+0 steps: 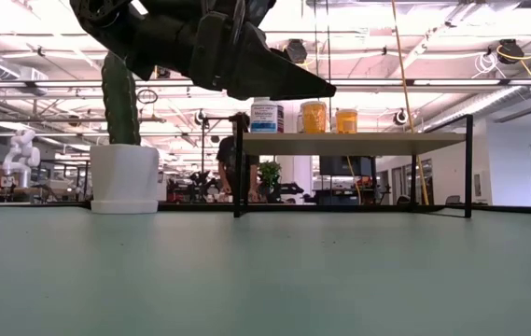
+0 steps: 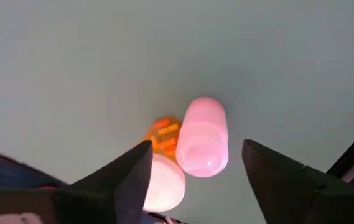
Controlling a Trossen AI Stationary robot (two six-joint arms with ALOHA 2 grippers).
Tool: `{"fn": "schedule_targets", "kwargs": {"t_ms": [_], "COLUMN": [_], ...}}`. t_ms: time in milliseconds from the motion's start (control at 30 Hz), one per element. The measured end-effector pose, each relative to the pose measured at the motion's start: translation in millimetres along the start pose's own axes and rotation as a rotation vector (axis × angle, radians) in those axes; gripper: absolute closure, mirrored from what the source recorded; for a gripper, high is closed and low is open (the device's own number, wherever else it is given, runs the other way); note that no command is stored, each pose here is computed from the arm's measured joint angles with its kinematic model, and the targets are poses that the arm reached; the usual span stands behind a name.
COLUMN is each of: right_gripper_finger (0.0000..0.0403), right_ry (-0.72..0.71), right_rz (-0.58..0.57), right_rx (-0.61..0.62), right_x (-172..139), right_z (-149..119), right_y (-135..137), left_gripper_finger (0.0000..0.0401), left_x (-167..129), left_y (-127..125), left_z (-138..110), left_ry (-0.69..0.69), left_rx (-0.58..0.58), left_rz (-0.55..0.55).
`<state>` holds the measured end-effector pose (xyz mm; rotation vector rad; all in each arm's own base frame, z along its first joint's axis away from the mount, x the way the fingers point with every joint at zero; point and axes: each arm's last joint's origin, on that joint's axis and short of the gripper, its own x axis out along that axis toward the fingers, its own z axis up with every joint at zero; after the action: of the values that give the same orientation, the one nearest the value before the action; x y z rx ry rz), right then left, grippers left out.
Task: Pick and place medicine bottles onto shelf by color
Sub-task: Put the transparent pill bottle on the shelf
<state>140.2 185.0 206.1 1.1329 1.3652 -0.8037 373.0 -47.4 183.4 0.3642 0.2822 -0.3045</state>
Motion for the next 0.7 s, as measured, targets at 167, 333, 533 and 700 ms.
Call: {"fn": "schedule_targets", "kwargs": {"t_ms": [167,333,533,700], "right_gripper_finger": [0.0144,0.0159,0.0191,0.0212], "right_ry": [0.012,0.018,0.030,0.038], "right_rz": [-0.028,-0.020,-0.059,-0.078], "right_rx": [0.040,0.054,0.076,0.084], "right_x": [5,8,15,16], "right_z": [-2,-3,-5,-5], "right_y": [1,4,5,4], "left_gripper_finger": [0.0029,0.0029,0.0029,0.0029], "left_x": [0,0,0,0], "left_y": [0,0,0,0], "left_z": [0,0,0,1], "left_ry": [0.001,0.001,-0.001,-0.010], "left_rx": [0.000,0.000,0.011,0.015], "left_rz": [0.000,0.000,0.000,0.004]}}
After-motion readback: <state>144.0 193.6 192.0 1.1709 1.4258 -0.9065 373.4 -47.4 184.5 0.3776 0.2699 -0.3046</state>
